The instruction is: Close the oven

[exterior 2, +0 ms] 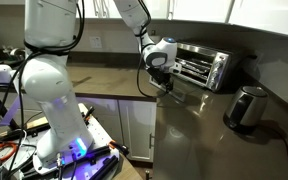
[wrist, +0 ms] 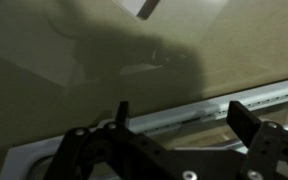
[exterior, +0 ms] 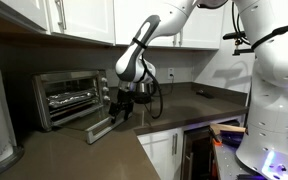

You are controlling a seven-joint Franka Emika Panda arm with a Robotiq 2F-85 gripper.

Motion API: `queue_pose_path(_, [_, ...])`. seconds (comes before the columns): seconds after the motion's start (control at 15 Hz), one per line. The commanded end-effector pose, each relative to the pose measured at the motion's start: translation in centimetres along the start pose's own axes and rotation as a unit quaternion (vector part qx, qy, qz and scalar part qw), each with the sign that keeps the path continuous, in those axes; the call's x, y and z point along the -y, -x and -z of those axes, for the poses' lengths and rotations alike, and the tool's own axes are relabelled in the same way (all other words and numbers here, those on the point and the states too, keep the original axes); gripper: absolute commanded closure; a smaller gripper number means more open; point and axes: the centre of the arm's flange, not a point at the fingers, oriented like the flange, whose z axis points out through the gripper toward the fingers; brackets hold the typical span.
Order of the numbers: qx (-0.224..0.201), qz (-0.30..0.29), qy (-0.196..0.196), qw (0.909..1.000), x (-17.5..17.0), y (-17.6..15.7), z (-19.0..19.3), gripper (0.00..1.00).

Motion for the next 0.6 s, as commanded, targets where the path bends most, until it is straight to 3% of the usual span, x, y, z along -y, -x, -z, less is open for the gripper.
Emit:
queue_pose_path(0.0, [0.008, -0.012, 0.054, 0.9984, 0.27, -0.26, -0.39, 0.00])
queue_pose_path(0.53, [-0.031, 0.022, 0.146, 0.9885, 1.14, -0.79, -0.07, 0.00])
